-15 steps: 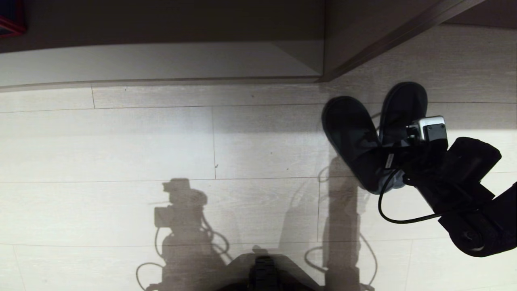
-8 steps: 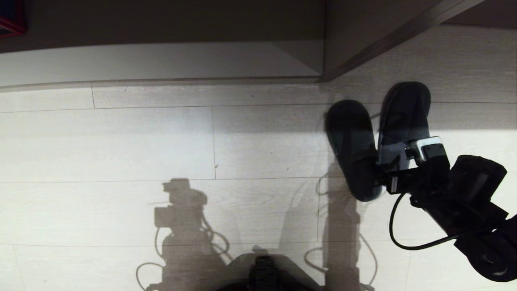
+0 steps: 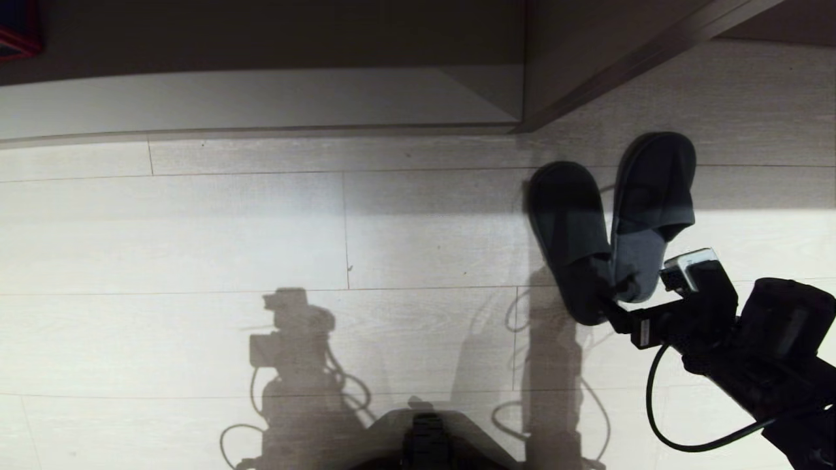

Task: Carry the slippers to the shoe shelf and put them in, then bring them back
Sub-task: Place the slippers on the floor

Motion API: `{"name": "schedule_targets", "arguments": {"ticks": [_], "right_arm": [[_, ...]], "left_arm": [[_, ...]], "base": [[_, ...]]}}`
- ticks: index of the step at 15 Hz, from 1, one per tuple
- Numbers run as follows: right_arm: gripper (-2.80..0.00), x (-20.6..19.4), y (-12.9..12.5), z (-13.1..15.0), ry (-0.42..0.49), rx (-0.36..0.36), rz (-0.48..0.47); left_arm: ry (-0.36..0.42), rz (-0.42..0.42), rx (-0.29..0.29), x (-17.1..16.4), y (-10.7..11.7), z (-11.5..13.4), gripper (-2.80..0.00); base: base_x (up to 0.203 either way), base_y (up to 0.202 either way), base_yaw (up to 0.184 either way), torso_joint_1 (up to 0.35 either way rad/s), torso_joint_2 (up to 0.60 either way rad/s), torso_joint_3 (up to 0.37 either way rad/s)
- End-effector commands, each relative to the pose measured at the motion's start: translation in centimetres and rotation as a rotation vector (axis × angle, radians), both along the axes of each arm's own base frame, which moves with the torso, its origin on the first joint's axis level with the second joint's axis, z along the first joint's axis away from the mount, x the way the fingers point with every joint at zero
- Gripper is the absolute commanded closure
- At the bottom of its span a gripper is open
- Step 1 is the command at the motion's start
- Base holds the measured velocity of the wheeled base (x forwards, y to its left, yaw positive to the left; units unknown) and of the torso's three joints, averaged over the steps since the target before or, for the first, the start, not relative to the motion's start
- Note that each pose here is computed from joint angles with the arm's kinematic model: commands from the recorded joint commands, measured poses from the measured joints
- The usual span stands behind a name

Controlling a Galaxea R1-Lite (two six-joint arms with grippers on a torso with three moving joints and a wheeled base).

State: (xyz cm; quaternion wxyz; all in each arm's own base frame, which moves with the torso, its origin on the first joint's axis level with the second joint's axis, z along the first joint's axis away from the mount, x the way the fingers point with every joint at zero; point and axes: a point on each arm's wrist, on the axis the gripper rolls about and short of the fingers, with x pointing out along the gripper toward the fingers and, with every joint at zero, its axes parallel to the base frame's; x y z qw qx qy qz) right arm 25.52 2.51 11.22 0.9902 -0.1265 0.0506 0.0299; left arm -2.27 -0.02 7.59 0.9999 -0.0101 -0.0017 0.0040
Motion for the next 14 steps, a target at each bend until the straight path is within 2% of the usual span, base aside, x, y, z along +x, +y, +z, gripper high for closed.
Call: {"name": "schedule_targets", "arguments": {"ticks": [1,3,5,6,10,14], "right_arm": [[-2.80,-1.4,0.2,1.3,-0.056,0.039,0.100],[-2.80,-1.8,0.9,2.1,-0.082,0.109,0.167],[-2.80,-1.2,2.1,2.6,-0.101,0.149,0.218],[0.00,-0.9,3.2,3.1,-0.117,0.158,0.259],[0.00,0.3,8.4,3.9,-0.067,0.167,0.402],[0.00,4.0,13.4,2.2,-0.036,0.130,0.350]], "left_arm": [[0.000,0.001,0.000,0.0,0.0,0.0,0.00],[0.000,0.001,0.000,0.0,0.0,0.0,0.00],[0.000,0.001,0.000,0.0,0.0,0.0,0.00],[0.000,0.001,0.000,0.0,0.0,0.0,0.00],[0.000,0.000,0.000,0.0,0.0,0.0,0.00],[0.000,0.000,0.000,0.0,0.0,0.0,0.00]], "base": [[0.000,0.000,0.000,0.000,0.00,0.000],[0.000,0.000,0.000,0.000,0.00,0.000],[0.000,0.000,0.000,0.000,0.00,0.000],[0.000,0.000,0.000,0.000,0.00,0.000],[0.000,0.000,0.000,0.000,0.00,0.000],[0.000,0.000,0.000,0.000,0.00,0.000]]}}
